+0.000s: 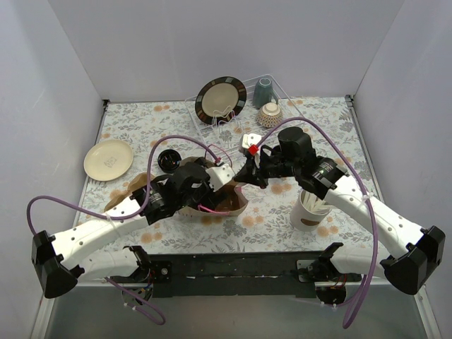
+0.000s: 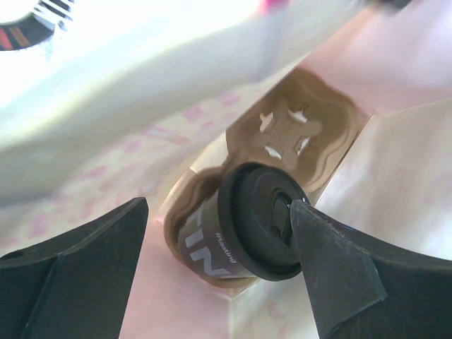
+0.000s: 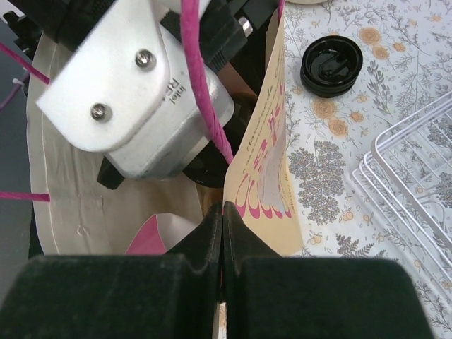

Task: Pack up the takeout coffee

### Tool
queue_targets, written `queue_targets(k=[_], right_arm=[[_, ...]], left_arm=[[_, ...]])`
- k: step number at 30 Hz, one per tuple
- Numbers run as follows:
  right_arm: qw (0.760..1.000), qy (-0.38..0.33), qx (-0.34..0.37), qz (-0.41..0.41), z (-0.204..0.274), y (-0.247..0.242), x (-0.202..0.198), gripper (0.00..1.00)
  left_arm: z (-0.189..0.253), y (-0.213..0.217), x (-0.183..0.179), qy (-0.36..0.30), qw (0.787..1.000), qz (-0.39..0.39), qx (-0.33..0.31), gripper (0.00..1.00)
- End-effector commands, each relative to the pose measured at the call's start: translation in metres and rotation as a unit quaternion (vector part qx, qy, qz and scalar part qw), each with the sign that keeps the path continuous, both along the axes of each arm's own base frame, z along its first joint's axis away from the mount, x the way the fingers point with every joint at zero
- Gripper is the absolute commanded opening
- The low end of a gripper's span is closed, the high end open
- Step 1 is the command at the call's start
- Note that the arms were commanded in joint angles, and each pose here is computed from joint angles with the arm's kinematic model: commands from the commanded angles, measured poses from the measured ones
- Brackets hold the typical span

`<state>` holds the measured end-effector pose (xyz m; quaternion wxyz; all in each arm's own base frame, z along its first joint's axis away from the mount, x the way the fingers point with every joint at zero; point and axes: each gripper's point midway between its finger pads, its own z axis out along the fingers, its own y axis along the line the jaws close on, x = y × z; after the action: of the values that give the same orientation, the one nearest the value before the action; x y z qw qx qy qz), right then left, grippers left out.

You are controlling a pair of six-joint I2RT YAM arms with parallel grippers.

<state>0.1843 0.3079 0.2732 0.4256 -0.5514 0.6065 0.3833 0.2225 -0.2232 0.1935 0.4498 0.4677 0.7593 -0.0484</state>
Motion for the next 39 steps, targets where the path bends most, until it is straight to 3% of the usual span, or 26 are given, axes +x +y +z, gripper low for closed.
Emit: queue_targets(k=[1,10,17,22,24,31,39], right_arm=[[0.999,-0.029,-0.014,-0.013,0.003,-0.004,0.009,0.01],[0.995,-0.026,-0.026,-0.089,0.015,-0.002,0.043,0.01],[0.992,0.013,-0.006,-0.129,0.017,-0.018,0.065,0.01],[0.993,-0.020,-0.009,-0.117,0.019,-0.031,0.071,0.01],[0.994,-0.026,-0.013,-0.108,0.018,-0.034,0.072,0.01],[0.994,-0.047,-0.054,-0.088,0.010,-0.044,0.078,0.01],[0.992,-0.081,-0.074,-0.061,0.013,-0.056,0.071,0.01]], left_arm=[[0.051,-0.013,0.008,-0.032,0.998,0.000,-0.061,0.82],[0.100,-0.040,0.006,0.007,0.988,0.017,-0.151,0.82],[0.123,-0.029,0.014,0.026,0.975,0.109,-0.194,0.83],[0.109,-0.013,0.039,0.044,0.962,0.221,-0.157,0.85],[0.117,-0.004,0.054,0.053,0.952,0.251,-0.166,0.82],[0.166,0.052,0.108,0.034,0.902,0.331,-0.275,0.79],[0.174,0.052,0.086,0.102,0.894,0.317,-0.301,0.76]])
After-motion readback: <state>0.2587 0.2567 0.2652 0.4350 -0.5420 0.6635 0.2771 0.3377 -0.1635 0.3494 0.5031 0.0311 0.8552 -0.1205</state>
